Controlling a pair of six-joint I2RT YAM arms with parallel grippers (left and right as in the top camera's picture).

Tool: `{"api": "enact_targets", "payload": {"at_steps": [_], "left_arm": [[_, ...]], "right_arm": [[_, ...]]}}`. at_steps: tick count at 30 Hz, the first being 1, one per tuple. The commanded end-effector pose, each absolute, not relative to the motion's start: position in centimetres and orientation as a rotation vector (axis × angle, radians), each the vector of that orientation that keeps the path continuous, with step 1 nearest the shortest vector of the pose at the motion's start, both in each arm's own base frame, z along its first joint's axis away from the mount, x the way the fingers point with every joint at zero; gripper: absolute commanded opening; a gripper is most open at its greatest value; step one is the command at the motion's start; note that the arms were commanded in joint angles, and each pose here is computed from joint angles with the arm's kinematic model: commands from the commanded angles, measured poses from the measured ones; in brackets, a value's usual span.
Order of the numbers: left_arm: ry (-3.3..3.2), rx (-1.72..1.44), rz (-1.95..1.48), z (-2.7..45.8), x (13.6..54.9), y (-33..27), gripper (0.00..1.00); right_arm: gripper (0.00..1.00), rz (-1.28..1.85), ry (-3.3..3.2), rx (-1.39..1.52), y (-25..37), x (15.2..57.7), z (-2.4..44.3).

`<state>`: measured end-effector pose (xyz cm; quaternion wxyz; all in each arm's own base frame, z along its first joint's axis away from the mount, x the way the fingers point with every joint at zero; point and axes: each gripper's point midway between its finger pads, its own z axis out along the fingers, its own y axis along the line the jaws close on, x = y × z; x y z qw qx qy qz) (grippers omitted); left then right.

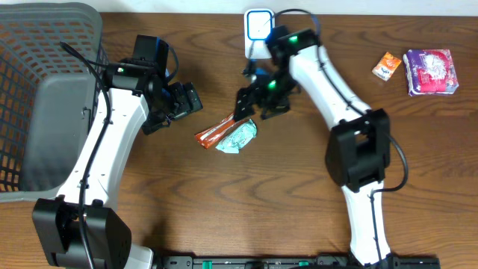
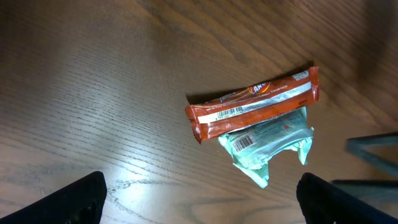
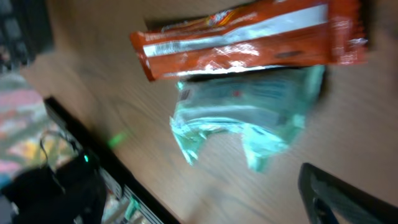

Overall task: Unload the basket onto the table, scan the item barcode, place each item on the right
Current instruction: 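Reach the right gripper down to the mint-green wipes packet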

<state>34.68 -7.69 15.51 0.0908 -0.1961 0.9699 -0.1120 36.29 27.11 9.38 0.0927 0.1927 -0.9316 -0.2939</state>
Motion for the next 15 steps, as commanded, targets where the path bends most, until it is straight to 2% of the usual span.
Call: {"api": "enact_targets", "payload": {"at_steps": [1,4,6,7,8,11,13,15], "left_arm": [[2.881,-0.578,-0.317,15.6,34.8,-7.5,0.98],[2.881,-0.578,-0.317,15.6,34.8,-7.5,0.98],[2.882,-0.578,-0.317,15.6,34.8,-7.5,0.98],[2.881,-0.578,-0.317,15.6,34.8,-7.5,0.98],[2.882,-0.578,-0.317,15.6,34.8,-7.5,0.98],[2.881,-0.578,-0.317,15.6,34.8,-7.5,0.98],[2.882,-0.578,-0.317,15.6,34.8,-7.5,0.98],[2.881,-0.578,-0.317,15.6,34.8,-7.5,0.98]], "right_arm": [[0.92,-0.709,-2.864,0.391,27.3,36.2,10.3],[0.92,-0.624,-2.897,0.321,27.1,36.3,9.8],[0.84,-0.644,-2.882,0.319,27.3,36.1,10.0],[0.87,-0.657,-2.867,0.317,27.5,35.8,10.1],[0.99,-0.669,-2.857,0.323,27.6,35.6,10.2],[0.99,-0.741,-2.797,0.447,28.1,34.6,10.7],[0.87,-0.727,-2.783,0.428,28.0,34.1,10.7],[0.85,-0.710,-2.770,0.370,27.8,33.8,10.7]]}}
